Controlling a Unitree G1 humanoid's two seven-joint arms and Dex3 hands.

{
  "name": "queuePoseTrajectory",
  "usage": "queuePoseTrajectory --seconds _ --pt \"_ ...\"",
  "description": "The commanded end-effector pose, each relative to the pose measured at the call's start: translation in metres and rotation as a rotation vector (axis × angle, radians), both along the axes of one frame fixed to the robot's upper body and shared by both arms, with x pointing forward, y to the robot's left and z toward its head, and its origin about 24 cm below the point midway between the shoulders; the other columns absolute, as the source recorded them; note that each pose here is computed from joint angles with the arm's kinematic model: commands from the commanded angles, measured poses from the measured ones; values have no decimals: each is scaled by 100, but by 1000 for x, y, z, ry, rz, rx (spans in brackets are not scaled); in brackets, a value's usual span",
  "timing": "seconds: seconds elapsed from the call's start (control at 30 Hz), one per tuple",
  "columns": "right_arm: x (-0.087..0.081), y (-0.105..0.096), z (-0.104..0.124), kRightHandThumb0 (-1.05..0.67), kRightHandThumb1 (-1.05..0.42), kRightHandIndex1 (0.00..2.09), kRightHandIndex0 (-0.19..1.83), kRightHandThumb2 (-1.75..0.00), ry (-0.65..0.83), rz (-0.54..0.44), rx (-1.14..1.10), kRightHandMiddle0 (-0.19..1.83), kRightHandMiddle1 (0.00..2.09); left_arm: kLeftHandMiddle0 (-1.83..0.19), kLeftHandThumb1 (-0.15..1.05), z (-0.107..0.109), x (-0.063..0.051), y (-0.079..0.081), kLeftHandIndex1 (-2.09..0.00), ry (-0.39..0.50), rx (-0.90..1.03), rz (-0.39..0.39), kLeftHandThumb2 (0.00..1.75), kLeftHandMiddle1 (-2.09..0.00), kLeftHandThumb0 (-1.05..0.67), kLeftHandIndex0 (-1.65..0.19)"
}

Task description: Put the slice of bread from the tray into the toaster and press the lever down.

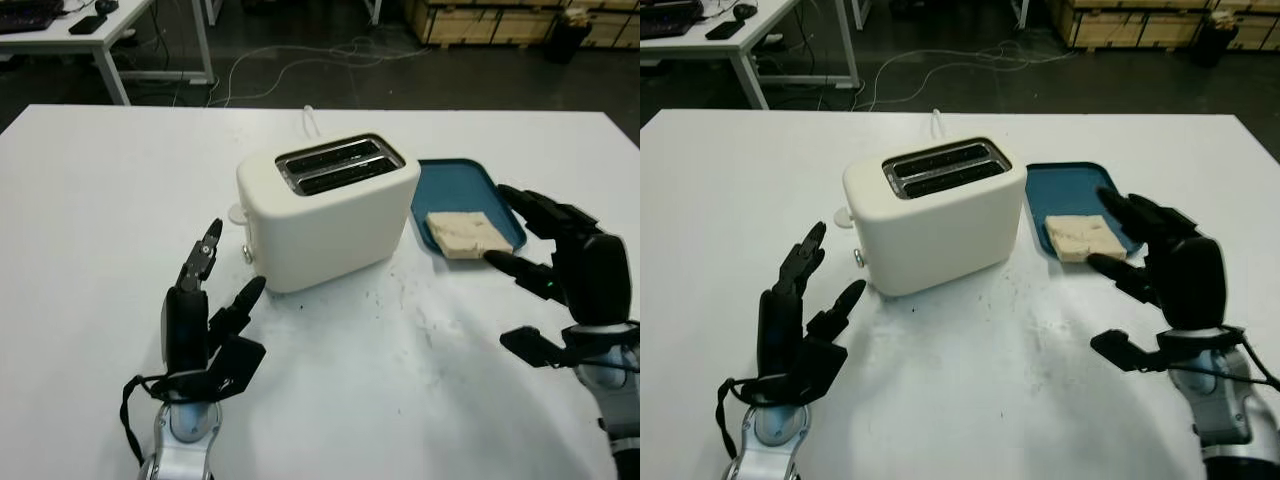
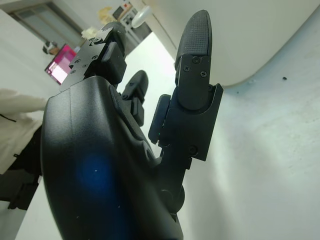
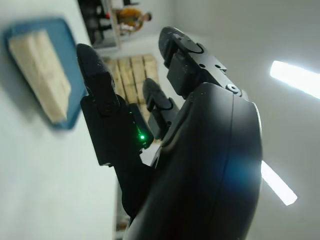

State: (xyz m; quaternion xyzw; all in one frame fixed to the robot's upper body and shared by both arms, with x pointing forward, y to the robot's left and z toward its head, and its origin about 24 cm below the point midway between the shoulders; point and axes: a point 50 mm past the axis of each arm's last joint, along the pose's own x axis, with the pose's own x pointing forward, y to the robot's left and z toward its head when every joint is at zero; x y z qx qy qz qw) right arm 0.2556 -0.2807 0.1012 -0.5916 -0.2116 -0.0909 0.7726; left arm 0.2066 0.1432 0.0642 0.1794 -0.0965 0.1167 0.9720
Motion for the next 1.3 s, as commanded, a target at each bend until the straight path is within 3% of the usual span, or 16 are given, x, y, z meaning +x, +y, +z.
queuePoseTrajectory --seconds 0.0,0.4,0.8,1.0,1.27 --pt "8 -5 3 -43 -75 0 60 -1 10 -23 -86 57 0 -27 92 4 1 0 -1 -27 7 -1 30 -38 -63 -34" --pt "39 -13 -13 -57 -77 0 38 -1 224 -88 -424 40 0 -28 92 3 2 0 0 -11 -7 -10 27 -35 -64 -33" --pt "44 -6 -49 -55 -74 0 19 0 259 -91 -472 22 0 -30 92 4 1 2 0 -3 22 -13 28 -31 -64 -34" --pt "42 -5 -59 -53 -77 3 25 -1 206 -98 -445 26 2 -32 92 5 2 1 -1 -3 14 -15 25 -29 -63 -34" --pt "40 -7 -67 -34 -89 4 43 -2 104 -130 -453 42 4 -33 92 5 1 1 0 -5 15 -31 27 -28 -63 -34"
